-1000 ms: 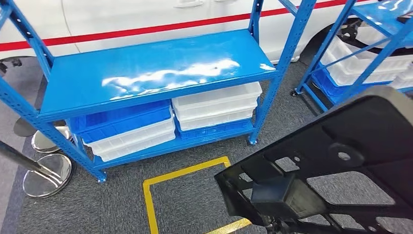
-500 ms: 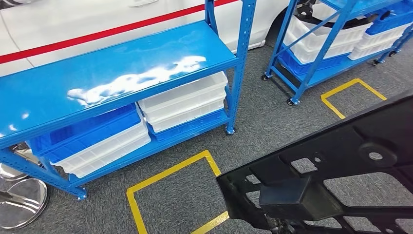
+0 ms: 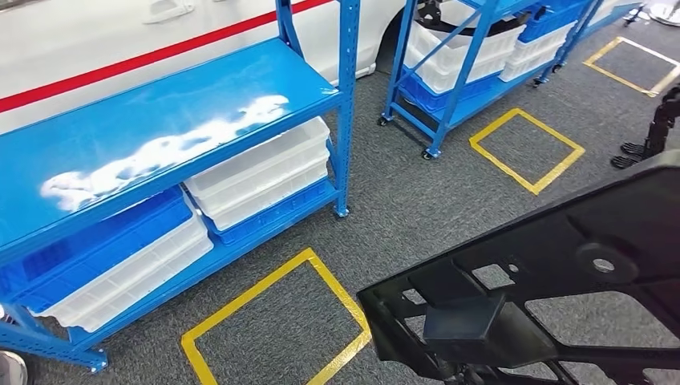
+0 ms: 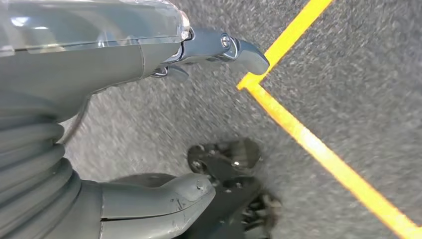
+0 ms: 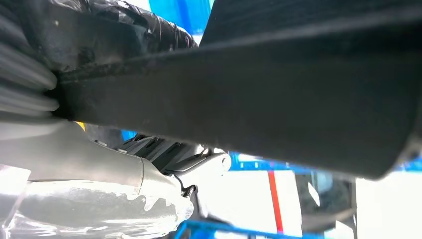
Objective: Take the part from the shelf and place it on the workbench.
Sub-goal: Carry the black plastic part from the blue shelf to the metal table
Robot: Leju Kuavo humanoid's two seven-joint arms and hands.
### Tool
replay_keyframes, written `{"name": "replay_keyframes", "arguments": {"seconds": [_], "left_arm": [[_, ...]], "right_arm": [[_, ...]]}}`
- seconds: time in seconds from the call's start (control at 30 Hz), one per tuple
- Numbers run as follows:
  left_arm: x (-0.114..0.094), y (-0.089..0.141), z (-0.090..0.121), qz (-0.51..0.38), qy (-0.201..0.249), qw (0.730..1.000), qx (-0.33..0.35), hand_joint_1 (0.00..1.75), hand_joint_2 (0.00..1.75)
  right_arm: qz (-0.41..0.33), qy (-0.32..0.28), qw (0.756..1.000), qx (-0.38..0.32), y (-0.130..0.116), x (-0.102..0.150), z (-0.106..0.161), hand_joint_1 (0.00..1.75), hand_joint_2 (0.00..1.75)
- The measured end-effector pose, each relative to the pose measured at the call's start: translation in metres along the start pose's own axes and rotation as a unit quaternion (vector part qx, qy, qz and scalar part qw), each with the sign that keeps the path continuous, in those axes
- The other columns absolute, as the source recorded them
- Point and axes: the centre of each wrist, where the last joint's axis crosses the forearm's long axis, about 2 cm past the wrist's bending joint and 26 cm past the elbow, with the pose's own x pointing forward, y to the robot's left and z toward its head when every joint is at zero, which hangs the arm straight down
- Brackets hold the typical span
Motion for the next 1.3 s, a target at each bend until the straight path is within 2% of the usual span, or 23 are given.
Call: {"name": "replay_keyframes", "arguments": {"seconds": [0.67,1.3], "left_arm": [[0.0021,-0.0064,0.0012,-0.027,-0.004,1.000,0.002,0.00,1.75],[0.0062,-0.0071,-0.0003,-0.033,-0.012,0.999,0.005,0.00,1.75]], "right_arm": [[-0.011,-0.009,1.000,0.003,0.0018,0.0068,0.0043,1.75,1.75],[0.002,-0.015,1.000,-0.017,-0.0070,0.0099,0.0055,1.75,1.75]]}}
